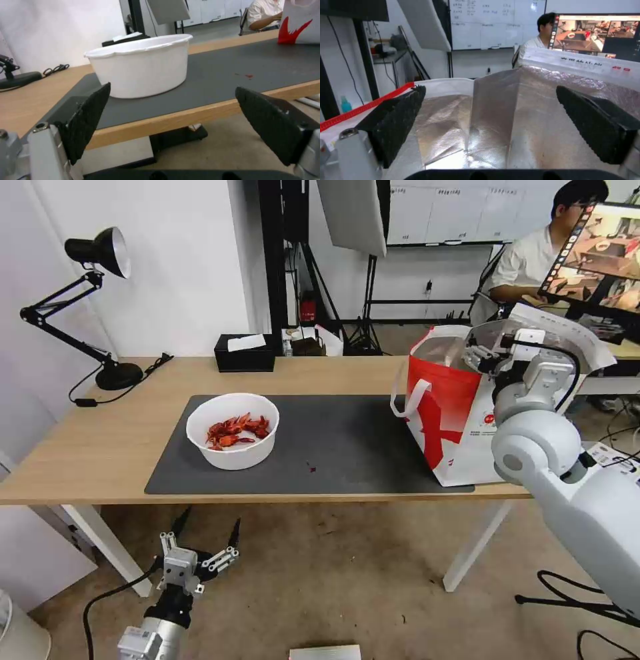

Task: Pick up the trash from the table and place it into the takeout bag.

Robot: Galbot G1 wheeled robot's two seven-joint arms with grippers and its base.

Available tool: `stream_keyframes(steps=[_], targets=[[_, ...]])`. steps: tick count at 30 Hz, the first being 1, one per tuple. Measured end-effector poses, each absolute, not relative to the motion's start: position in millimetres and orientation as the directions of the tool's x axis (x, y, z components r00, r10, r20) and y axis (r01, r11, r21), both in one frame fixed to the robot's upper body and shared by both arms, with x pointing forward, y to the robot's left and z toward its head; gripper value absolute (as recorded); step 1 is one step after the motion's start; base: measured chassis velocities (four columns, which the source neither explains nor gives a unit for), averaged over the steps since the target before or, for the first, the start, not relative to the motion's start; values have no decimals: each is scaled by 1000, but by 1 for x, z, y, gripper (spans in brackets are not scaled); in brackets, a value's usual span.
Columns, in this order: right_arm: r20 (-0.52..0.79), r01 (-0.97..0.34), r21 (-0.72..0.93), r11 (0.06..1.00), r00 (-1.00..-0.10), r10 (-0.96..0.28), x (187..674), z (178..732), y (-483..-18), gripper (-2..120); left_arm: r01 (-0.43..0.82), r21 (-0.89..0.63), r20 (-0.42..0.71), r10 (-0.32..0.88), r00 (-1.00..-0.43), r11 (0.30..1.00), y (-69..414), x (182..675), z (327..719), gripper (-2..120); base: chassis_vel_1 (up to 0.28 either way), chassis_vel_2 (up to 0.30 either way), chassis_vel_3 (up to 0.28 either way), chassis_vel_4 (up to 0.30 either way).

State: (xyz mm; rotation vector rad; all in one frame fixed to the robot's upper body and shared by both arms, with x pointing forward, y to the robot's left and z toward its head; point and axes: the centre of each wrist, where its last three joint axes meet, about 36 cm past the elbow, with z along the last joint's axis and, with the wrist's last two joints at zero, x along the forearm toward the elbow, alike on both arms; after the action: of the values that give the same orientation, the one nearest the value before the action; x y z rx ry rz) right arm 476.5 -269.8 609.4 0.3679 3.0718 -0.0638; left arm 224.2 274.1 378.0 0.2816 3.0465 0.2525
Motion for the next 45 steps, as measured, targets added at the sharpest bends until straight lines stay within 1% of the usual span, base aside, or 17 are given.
stream_keyframes(steps=[6, 8, 9, 12, 13, 15, 16, 17, 20, 21, 24, 28, 31, 33, 36, 39, 45], targets=[[-72, 205, -17, 979, -976, 204, 472, 612, -271, 100, 176, 171, -59, 188, -980, 969, 275, 225, 379, 100, 0, 0, 0, 0], [-103, 144, 7, 989, -984, 144, 466, 615, -272, 100, 175, 172, -62, 188, -980, 969, 275, 225, 380, 100, 0, 0, 0, 0], [-103, 144, 7, 989, -984, 144, 466, 615, -272, 100, 175, 172, -62, 188, -980, 969, 275, 225, 380, 100, 0, 0, 0, 0], [-166, -101, 34, 994, -982, -94, 432, 608, -273, 100, 173, 171, -66, 186, -980, 970, 275, 226, 381, 100, 0, 0, 0, 0], [-166, -101, 34, 994, -982, -94, 432, 608, -273, 100, 173, 171, -66, 186, -980, 970, 275, 226, 381, 100, 0, 0, 0, 0], [-183, -203, 34, 979, -964, -193, 417, 602, -273, 100, 171, 169, -68, 184, -981, 971, 275, 227, 381, 100, 0, 0, 0, 0], [-196, -279, 32, 960, -943, -268, 406, 597, -272, 100, 169, 164, -72, 183, -980, 972, 273, 228, 380, 100, 0, 0, 0, 0], [-196, -279, 32, 960, -943, -268, 406, 597, -272, 100, 169, 164, -72, 183, -980, 972, 273, 228, 380, 100, 0, 0, 0, 0], [-197, -384, 51, 922, -909, -368, 382, 573, -267, 100, 165, 160, -80, 180, -980, 973, 273, 228, 380, 100, 0, 0, 0, 0], [-197, -384, 51, 922, -909, -368, 382, 573, -267, 100, 165, 160, -80, 180, -980, 973, 273, 228, 380, 100, 0, 0, 0, 0], [-186, -430, 53, 901, -891, -414, 360, 542, -268, 100, 159, 158, -85, 174, -981, 974, 275, 228, 382, 100, 0, 0, 0, 0], [-189, -422, 24, 906, -892, -410, 346, 522, -271, 100, 156, 157, -87, 171, -981, 975, 278, 228, 383, 100, 0, 0, 0, 0], [-182, -365, -32, 930, -913, -365, 330, 490, -278, 100, 156, 158, -87, 171, -981, 975, 279, 228, 382, 100, 0, 0, 0, 0], [-175, -349, -41, 936, -920, -350, 326, 482, -280, 100, 156, 158, -86, 171, -981, 975, 279, 228, 382, 100, 0, 0, 0, 0], [-147, -307, -48, 951, -939, -310, 314, 462, -284, 100, 158, 156, -86, 172, -981, 975, 279, 228, 381, 100, 0, 0, 0, 0], [-77, -246, -32, 969, -966, -247, 287, 424, -288, 100, 163, 152, -83, 177, -981, 975, 278, 228, 379, 100, 0, 0, 0, 0], [-22, -203, -7, 979, -979, -203, 268, 394, -278, 100, 166, 150, -81, 179, -981, 975, 277, 229, 378, 100, 0, 0, 0, 0]])
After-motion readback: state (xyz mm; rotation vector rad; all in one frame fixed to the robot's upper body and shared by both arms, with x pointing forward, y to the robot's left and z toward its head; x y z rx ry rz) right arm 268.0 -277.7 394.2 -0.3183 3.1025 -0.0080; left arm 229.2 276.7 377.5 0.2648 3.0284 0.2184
